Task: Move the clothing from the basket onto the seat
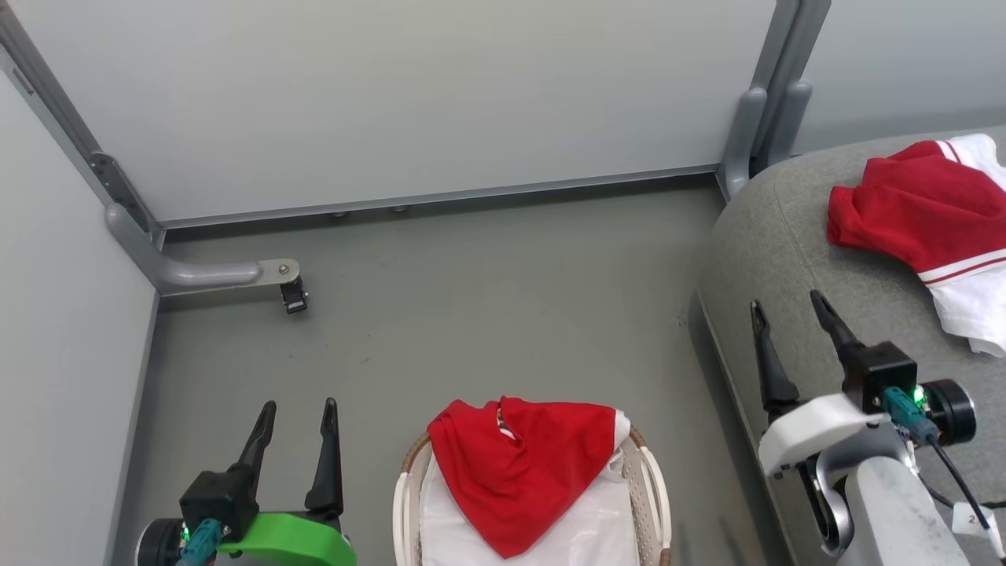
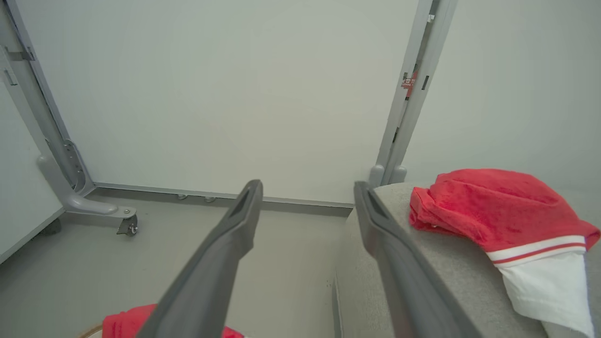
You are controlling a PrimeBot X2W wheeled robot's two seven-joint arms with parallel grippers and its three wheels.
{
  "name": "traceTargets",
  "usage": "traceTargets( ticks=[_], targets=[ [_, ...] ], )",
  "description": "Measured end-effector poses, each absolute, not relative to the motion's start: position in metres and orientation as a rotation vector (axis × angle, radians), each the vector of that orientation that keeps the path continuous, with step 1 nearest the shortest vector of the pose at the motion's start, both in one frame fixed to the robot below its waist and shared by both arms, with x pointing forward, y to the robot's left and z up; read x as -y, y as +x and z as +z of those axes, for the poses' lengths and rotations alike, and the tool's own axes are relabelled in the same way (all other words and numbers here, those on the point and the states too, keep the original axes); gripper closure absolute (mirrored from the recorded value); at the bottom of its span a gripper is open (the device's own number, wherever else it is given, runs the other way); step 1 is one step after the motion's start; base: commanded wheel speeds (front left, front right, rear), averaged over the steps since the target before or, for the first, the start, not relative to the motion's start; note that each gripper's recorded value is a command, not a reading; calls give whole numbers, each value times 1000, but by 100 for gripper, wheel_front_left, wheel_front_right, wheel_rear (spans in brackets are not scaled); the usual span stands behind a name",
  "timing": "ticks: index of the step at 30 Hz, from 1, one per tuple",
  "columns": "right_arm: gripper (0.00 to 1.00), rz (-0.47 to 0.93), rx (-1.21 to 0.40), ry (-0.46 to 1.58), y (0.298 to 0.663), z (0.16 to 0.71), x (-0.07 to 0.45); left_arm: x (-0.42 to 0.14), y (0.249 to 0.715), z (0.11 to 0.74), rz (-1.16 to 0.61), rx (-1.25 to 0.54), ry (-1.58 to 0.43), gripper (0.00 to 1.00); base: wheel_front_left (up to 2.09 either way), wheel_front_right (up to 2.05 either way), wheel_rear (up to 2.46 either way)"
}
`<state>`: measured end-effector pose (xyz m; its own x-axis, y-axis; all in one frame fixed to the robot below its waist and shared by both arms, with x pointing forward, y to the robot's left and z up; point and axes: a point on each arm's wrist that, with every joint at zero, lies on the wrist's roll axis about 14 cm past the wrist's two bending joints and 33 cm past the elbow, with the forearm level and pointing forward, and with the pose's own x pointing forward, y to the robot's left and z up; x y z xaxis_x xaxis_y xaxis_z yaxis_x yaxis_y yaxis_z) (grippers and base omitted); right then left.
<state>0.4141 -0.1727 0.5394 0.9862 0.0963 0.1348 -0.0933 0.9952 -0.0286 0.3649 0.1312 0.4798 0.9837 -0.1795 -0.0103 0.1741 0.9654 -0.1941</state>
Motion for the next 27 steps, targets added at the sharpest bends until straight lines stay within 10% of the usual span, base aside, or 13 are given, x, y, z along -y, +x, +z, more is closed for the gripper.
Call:
traceTargets(
  ticks=[27],
  targets=[
    [0,102,75,69,380,513,167,-132,354,479,-173,-27,-225,0,0,0,0]
  ],
)
